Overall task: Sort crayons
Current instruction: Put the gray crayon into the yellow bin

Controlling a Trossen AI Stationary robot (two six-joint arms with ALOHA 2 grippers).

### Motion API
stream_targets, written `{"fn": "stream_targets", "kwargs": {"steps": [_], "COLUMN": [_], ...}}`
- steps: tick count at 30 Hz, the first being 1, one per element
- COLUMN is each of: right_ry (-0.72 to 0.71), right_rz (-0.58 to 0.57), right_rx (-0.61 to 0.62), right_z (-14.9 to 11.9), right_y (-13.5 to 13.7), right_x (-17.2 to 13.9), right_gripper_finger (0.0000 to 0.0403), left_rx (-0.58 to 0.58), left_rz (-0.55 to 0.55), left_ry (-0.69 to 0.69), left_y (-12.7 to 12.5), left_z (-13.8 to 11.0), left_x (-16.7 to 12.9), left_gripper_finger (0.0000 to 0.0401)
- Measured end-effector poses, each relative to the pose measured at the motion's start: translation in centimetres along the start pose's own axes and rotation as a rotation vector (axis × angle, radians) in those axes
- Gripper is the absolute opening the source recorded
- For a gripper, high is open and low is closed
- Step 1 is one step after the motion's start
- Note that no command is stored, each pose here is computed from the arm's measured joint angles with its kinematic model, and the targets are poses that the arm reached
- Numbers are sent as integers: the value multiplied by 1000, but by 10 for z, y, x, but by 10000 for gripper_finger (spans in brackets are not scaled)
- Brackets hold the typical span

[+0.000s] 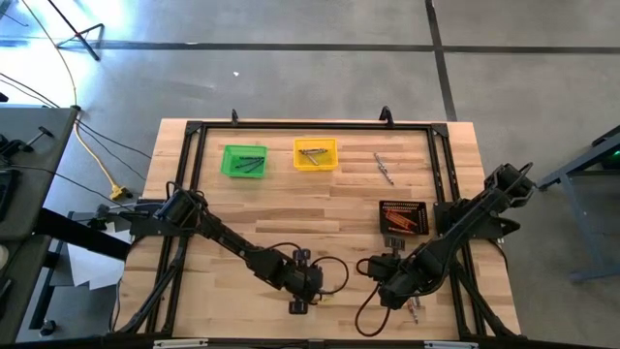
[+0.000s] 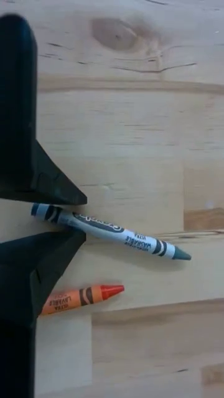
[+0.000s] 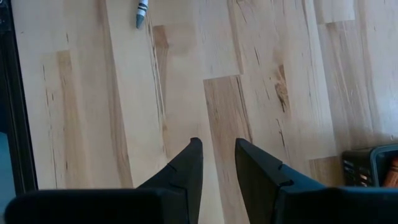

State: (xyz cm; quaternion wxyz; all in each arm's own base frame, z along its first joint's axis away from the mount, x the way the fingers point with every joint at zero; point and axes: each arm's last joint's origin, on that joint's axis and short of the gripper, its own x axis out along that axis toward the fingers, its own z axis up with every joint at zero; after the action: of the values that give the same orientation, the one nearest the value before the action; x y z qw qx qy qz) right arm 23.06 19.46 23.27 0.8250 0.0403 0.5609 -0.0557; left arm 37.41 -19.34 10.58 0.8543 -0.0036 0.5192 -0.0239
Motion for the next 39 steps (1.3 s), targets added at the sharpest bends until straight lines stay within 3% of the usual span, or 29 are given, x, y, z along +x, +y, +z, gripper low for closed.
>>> {"fn": "stream_targets", "kwargs": {"steps": [8,22,29,39], "right_ry": [0,28,59,97], "right_rz": [-1,-26,-50,-95], "right_rx": [-1,0,18,24], "right_z": [0,-3,-6,-10], "right_y": [0,-3,-6,-10], "right_x": [0,-1,-1,-2], "right_gripper_finger": [87,87,87,87], "left_rx": [-52,-173,-180,-241], "left_rz": [-8,-32,60,231], "left_ry": [0,-42,-103,-90], "left_y": [4,4,10,32], "left_z": [2,9,16,17], "left_x": [1,-14,-43,-67], "left_gripper_finger": [5,1,1,1]}}
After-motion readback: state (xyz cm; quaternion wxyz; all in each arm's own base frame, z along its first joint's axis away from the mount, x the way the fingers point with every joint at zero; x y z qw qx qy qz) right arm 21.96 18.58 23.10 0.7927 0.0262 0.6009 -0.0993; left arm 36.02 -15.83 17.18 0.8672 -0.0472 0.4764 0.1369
